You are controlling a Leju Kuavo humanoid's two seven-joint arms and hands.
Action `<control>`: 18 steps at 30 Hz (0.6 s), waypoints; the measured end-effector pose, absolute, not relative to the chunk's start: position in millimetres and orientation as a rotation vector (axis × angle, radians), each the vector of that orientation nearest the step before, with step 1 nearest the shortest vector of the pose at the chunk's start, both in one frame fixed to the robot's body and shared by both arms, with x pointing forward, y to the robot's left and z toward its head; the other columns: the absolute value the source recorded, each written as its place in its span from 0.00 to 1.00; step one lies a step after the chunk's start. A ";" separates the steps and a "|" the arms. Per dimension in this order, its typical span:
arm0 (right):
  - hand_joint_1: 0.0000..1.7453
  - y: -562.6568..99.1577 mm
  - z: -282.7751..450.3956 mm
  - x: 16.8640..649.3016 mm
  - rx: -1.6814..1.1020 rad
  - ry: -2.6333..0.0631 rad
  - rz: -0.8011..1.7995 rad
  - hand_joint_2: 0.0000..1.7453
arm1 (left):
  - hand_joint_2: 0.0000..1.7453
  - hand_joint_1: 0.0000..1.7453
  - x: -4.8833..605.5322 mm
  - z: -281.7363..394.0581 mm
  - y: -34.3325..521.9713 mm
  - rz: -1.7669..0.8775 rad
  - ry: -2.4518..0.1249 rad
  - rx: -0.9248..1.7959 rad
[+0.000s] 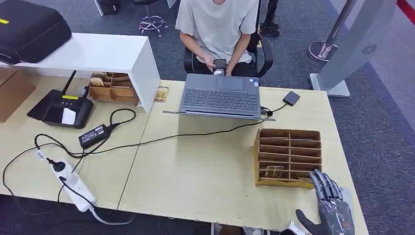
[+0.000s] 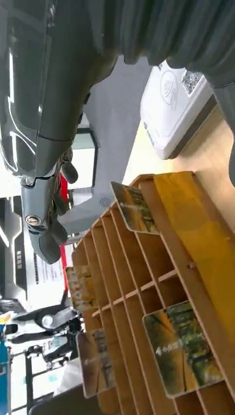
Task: Pass the card to the sensor for recognition and then transmit it.
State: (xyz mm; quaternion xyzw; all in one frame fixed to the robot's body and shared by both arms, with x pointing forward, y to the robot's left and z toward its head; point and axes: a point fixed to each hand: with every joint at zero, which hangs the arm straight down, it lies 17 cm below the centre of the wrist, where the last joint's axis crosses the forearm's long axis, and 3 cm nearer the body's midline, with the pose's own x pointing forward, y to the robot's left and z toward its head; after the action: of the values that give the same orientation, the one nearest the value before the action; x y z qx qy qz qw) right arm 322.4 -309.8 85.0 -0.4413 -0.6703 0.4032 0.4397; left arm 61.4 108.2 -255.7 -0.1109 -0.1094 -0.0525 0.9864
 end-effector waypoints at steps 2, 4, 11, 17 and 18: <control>0.00 -308.7 81.6 322.9 -1.102 -1.660 1.014 1.00 | 1.00 0.00 61.2 -255.7 108.1 -0.107 -0.220 -0.224; 0.00 -304.8 80.4 323.9 -1.125 -1.665 1.047 1.00 | 1.00 0.00 61.0 -255.6 107.6 -0.115 -0.220 -0.225; 0.00 -307.3 80.8 335.1 -1.181 -1.657 1.033 1.00 | 1.00 0.00 61.3 -255.4 107.2 -0.122 -0.218 -0.227; 0.00 -299.2 87.6 344.5 -1.222 -1.700 1.074 1.00 | 1.00 0.00 61.4 -255.4 106.9 -0.138 -0.216 -0.228; 0.00 -300.4 89.5 347.8 -1.238 -1.701 1.072 1.00 | 1.00 0.00 61.3 -255.3 106.8 -0.142 -0.217 -0.228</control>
State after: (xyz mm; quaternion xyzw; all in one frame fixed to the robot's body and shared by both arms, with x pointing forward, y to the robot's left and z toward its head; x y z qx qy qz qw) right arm 347.8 -300.4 89.5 -0.4848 -0.6663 0.4198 0.3805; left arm 61.3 106.8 -255.3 -0.1137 -0.1079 -0.0707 0.9851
